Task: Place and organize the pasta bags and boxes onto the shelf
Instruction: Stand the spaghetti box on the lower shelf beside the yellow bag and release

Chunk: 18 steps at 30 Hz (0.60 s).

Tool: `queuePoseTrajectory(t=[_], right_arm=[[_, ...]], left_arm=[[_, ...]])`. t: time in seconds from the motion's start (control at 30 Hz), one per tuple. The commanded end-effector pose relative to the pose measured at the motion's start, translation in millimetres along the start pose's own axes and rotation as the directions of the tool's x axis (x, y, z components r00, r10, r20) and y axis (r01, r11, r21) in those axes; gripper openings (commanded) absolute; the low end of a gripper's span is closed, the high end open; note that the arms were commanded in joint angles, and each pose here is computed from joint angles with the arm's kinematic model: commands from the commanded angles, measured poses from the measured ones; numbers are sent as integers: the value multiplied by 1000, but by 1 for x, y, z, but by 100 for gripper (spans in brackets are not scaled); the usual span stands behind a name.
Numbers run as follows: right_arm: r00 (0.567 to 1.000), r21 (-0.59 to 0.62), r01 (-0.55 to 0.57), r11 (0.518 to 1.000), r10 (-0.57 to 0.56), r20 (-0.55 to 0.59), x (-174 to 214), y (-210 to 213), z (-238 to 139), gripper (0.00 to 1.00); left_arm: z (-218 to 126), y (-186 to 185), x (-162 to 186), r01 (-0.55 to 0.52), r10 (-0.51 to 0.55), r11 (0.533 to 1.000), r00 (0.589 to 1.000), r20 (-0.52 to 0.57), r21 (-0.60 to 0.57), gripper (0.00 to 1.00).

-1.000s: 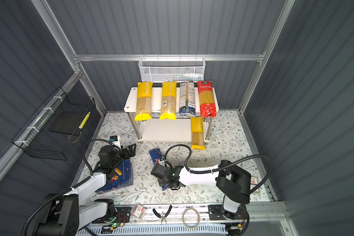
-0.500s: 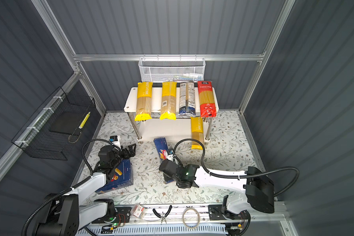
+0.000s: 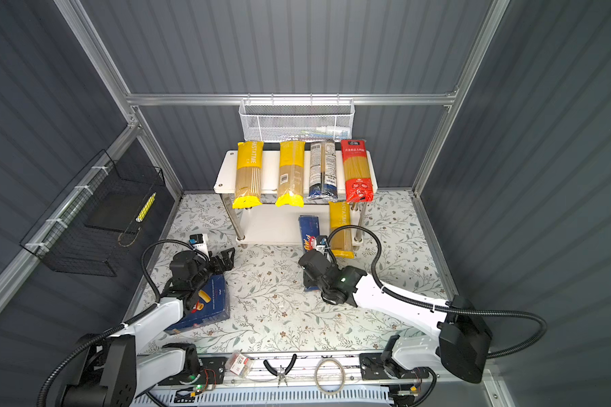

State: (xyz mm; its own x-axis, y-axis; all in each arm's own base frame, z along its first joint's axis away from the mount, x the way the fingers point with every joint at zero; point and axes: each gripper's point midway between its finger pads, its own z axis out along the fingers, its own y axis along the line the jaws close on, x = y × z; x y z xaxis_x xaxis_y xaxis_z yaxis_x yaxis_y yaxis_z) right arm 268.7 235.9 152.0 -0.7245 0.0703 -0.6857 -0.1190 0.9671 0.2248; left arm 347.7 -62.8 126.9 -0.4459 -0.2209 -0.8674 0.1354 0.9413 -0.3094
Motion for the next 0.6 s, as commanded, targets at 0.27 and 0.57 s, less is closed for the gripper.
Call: queuePoseTrajectory(t=[0.27,0.57], right_arm=[[986,-69,-49,996,60,157,-73,11,9,38],[981,-65,-81,995,91,172,-88,5,25,38]], left_arm=[[-2,-2,-9,-17,17,1000,1000,24,4,99],[-3,-2,-8,-18,17,1000,1000,20,6,99]])
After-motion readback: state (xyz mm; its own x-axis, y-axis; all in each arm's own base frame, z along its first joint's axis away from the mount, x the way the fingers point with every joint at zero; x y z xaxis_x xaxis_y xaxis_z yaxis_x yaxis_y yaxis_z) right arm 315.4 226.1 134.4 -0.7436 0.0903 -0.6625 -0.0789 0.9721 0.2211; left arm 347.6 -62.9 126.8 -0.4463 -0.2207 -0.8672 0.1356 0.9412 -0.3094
